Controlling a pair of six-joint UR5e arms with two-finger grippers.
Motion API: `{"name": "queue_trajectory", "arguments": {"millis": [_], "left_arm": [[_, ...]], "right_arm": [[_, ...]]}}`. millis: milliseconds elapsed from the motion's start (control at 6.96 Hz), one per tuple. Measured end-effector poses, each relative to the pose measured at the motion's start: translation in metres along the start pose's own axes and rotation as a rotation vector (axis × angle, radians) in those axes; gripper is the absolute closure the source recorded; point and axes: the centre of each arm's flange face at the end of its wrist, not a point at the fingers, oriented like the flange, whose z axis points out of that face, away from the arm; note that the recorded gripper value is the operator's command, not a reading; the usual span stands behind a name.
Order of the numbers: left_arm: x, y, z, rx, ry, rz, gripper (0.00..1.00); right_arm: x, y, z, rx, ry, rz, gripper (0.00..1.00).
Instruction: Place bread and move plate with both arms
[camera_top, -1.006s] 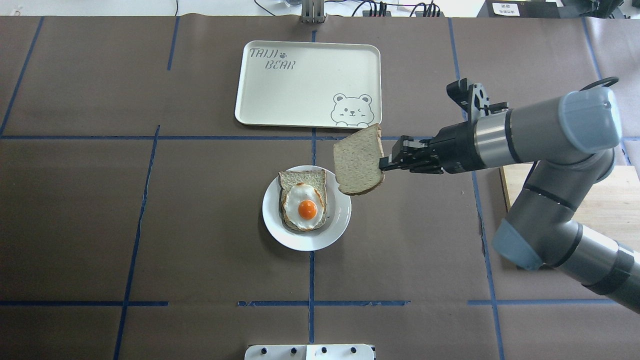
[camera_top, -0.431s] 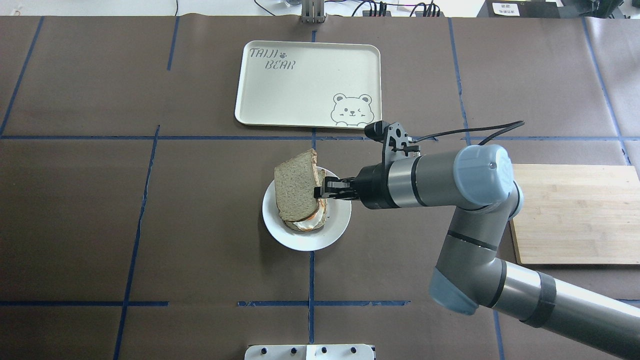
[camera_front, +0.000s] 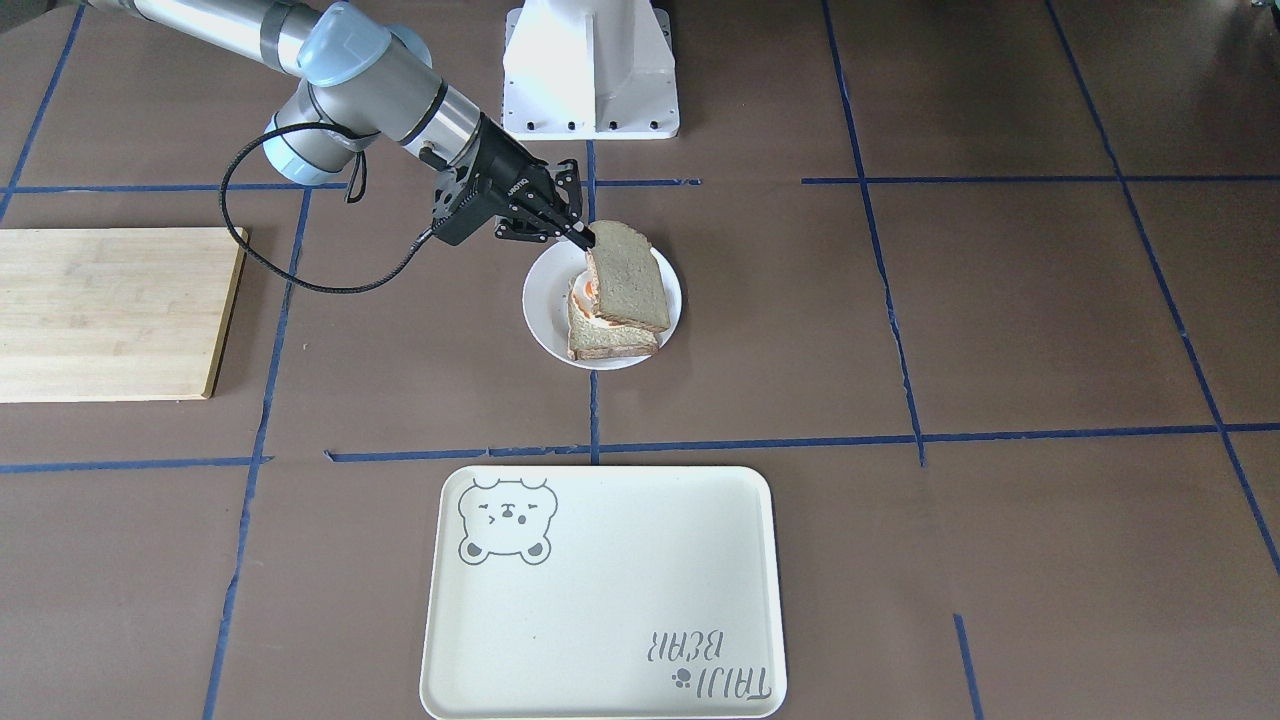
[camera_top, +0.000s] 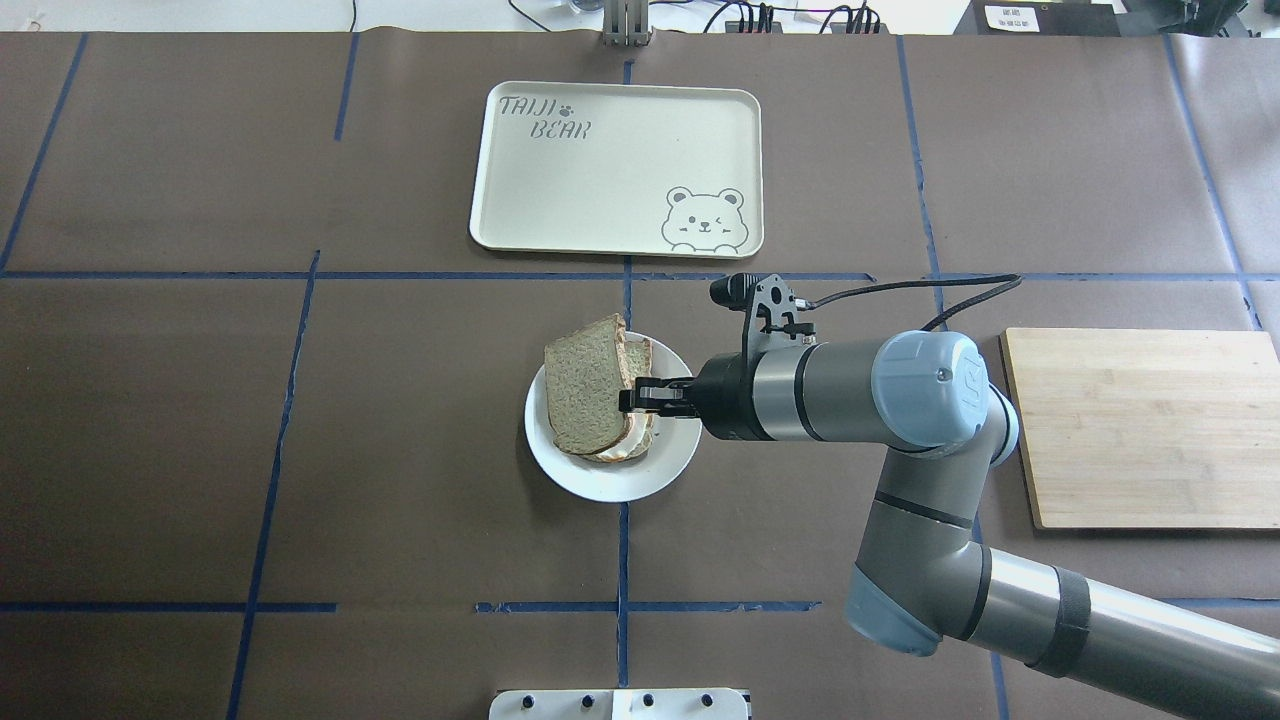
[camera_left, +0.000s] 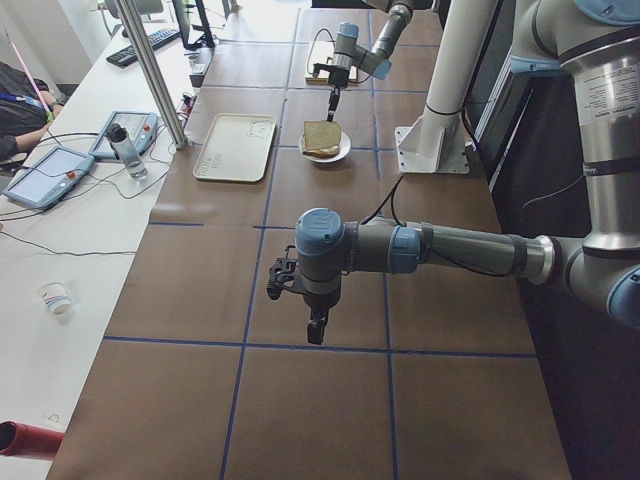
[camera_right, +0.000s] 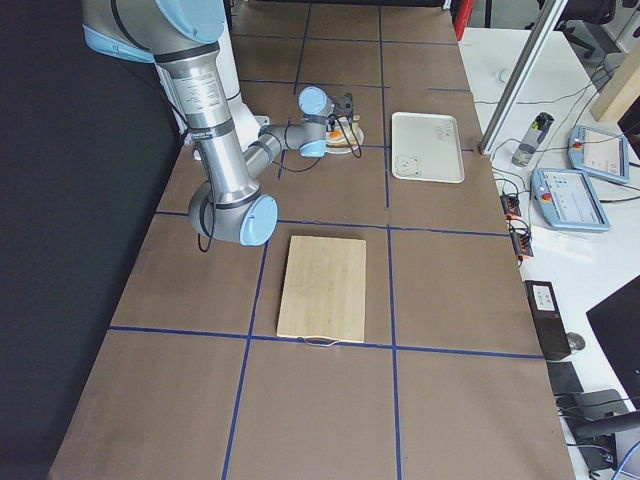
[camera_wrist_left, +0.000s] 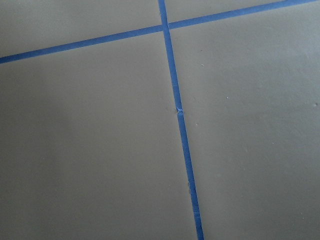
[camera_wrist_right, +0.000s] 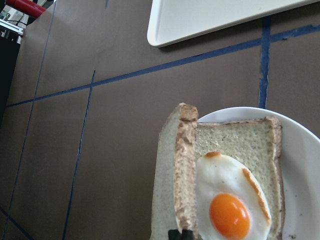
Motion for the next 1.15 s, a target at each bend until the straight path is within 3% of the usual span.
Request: {"name": "queue_trajectory", "arguments": {"millis": [288, 431, 575, 719, 1006, 1150], "left_arm": [[0.000, 0.001, 0.001, -0.003, 0.001, -0.003, 0.00], [0.000, 0.001, 0.001, -0.005, 0.001, -0.004, 0.00], [-0.001, 0.001, 0.001, -0.006, 0.001, -0.005, 0.00], [0.000, 0.001, 0.001, -0.005, 0.002, -0.005, 0.00], [0.000, 0.001, 0.000, -0.001, 0.001, -0.001, 0.00], [0.000, 0.000, 0.000, 0.001, 0.001, 0.001, 0.00]], "right_arm": [[0.016, 0.002, 0.012, 0.022, 0.041, 0.007, 0.99], [0.025, 0.004, 0.018, 0.031, 0.062, 0.008, 0.91], [0.032, 0.005, 0.023, 0.034, 0.077, 0.004, 0.32], [0.036, 0.004, 0.026, 0.036, 0.088, -0.001, 0.00], [0.043, 0.002, 0.026, 0.042, 0.108, 0.001, 0.00], [0.054, -0.007, 0.020, 0.032, 0.155, 0.013, 0.00]]}}
